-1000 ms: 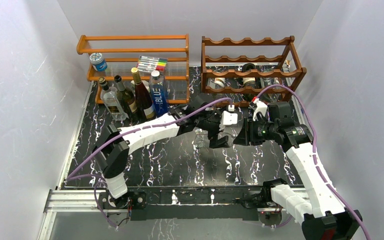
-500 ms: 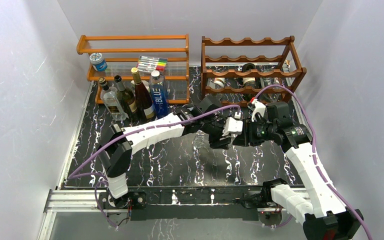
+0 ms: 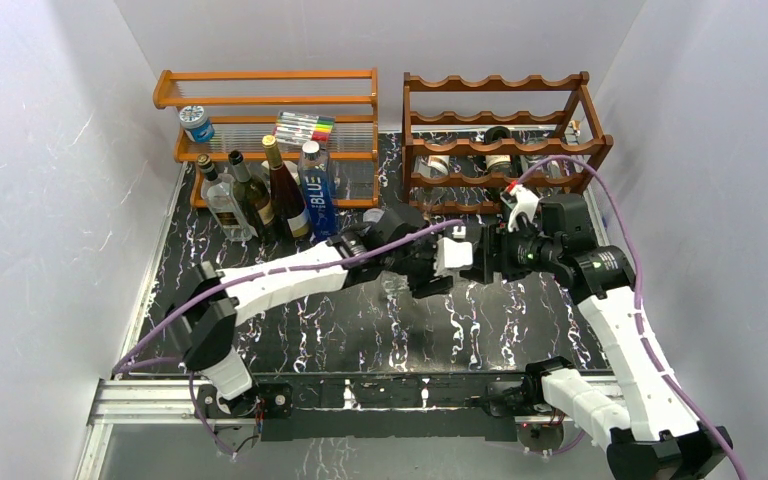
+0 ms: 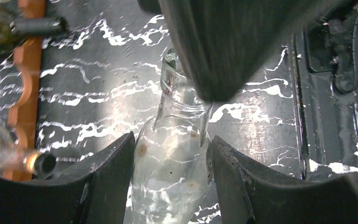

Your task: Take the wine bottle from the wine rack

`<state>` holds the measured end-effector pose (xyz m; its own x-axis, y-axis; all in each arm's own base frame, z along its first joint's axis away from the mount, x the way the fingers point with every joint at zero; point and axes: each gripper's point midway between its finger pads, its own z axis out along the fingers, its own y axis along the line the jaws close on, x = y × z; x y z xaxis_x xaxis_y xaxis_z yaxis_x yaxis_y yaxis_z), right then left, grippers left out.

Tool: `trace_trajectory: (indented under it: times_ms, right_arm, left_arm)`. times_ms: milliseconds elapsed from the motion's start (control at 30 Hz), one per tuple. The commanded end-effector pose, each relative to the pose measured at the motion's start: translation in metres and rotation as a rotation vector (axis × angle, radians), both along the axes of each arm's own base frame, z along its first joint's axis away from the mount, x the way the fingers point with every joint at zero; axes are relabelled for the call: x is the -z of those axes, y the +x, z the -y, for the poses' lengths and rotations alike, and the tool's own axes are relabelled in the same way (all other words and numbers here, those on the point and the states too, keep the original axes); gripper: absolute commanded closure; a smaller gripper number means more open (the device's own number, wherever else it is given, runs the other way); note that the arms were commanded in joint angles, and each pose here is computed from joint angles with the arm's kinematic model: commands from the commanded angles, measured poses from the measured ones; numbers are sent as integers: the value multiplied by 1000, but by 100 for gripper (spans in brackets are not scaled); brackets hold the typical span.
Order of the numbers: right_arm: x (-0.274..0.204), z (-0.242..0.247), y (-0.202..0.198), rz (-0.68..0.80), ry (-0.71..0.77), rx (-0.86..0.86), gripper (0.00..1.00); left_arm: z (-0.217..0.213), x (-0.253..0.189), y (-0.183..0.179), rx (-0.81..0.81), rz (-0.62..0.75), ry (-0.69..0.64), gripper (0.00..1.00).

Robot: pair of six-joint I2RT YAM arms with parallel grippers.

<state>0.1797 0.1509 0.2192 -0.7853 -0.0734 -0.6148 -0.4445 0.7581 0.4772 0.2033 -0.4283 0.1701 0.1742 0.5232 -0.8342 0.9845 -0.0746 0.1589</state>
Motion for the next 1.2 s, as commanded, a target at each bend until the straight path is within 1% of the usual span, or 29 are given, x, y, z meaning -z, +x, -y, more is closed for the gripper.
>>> trace_trajectory:
  times_ms: [0,67,233,333,600,700,800,1000,1167]
  right_arm:
    - [-60,-5,26,219,70,45,12]
    - [-76,-4,32,272,92,77,2]
    - [-106,9,38,407,108,170,2]
    - [-114,16,39,444,104,214,2]
    - [-97,7,43,377,134,202,2]
    - [-92,4,46,356,143,201,2]
    - [-91,2,47,351,147,199,2]
    - [-85,4,47,338,137,208,2]
    - [-81,4,47,332,133,208,2]
  left_arm:
    - [-14,-57,21,-203,100,-198,100]
    - [-28,-65,27,-290,124,-241,100]
    - [-73,-82,45,-553,167,-340,100]
    - [-102,-90,54,-692,180,-390,100]
    - [-188,-109,80,-1080,237,-462,100]
    - [-223,-110,92,-1219,210,-494,100]
    - [-258,-110,103,-1330,187,-536,100]
    - [-316,-112,117,-1511,238,-551,100]
    - [-375,-111,128,-1697,260,-609,100]
